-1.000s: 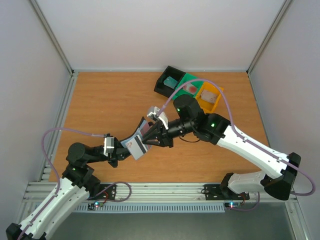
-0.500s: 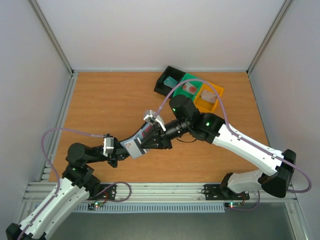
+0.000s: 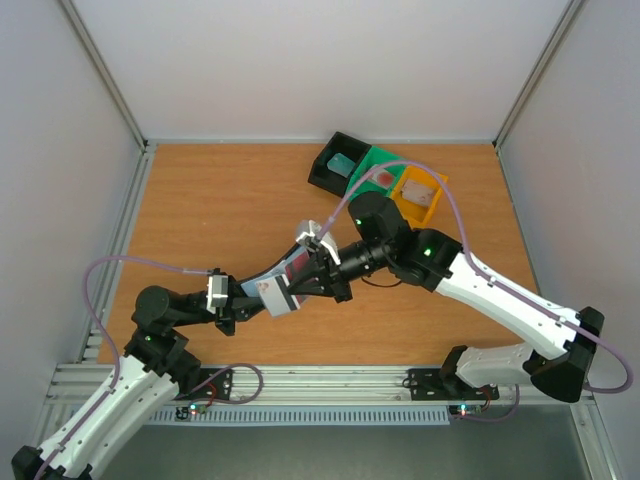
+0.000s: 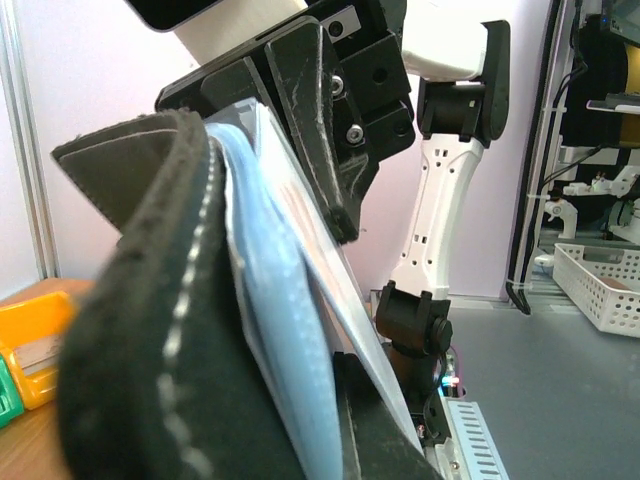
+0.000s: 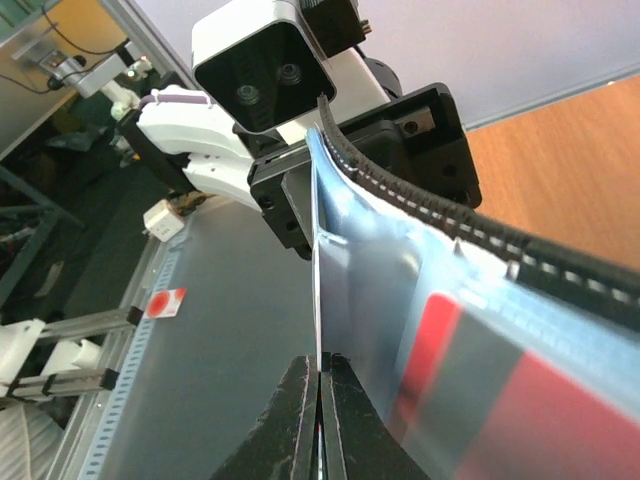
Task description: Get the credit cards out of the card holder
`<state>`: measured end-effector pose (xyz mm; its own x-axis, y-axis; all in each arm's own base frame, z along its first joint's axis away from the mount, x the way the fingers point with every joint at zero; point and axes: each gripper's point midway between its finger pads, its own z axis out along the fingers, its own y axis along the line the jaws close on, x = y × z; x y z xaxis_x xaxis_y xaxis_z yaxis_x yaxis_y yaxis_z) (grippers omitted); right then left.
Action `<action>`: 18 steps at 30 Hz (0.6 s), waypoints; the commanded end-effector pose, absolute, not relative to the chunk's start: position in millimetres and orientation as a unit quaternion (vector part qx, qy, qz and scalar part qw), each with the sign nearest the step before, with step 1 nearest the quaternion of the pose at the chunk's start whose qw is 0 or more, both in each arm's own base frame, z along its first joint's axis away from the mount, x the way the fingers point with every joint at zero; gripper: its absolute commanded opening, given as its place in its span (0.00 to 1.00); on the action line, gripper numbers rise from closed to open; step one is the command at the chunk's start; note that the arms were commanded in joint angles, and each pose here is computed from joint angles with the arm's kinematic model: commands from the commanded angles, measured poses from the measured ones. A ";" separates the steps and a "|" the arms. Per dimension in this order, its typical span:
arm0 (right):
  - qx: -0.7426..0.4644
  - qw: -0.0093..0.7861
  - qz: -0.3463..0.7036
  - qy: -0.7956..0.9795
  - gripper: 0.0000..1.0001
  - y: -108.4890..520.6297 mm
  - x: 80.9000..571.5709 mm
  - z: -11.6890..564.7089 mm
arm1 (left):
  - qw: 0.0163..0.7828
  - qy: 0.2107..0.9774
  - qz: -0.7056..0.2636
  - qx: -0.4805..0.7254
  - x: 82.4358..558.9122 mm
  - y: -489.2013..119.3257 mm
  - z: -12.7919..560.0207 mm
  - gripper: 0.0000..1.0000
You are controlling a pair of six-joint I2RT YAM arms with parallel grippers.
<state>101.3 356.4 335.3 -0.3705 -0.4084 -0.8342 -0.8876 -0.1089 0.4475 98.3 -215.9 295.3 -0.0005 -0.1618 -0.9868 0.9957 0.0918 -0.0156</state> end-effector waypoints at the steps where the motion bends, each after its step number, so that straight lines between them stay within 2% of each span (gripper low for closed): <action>1: -0.515 0.254 0.515 0.636 0.01 337.4 105.8 340.1 | 0.582 0.451 -0.513 0.441 91.0 -213.0 307.5 0.00; 10: -0.499 0.270 0.492 0.661 0.05 319.8 119.4 335.1 | 0.579 0.449 -0.516 0.444 89.2 -213.0 307.4 0.00; 18: -0.498 0.254 0.518 0.647 0.04 330.8 119.4 336.3 | 0.579 0.448 -0.516 0.445 89.1 -213.2 307.4 0.00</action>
<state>119.7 326.8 335.2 -0.3731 -0.3911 -0.8413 -0.9137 -0.0025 0.4064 96.7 -215.8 295.8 0.0001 -0.1628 -0.9867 0.9964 0.0839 -0.0137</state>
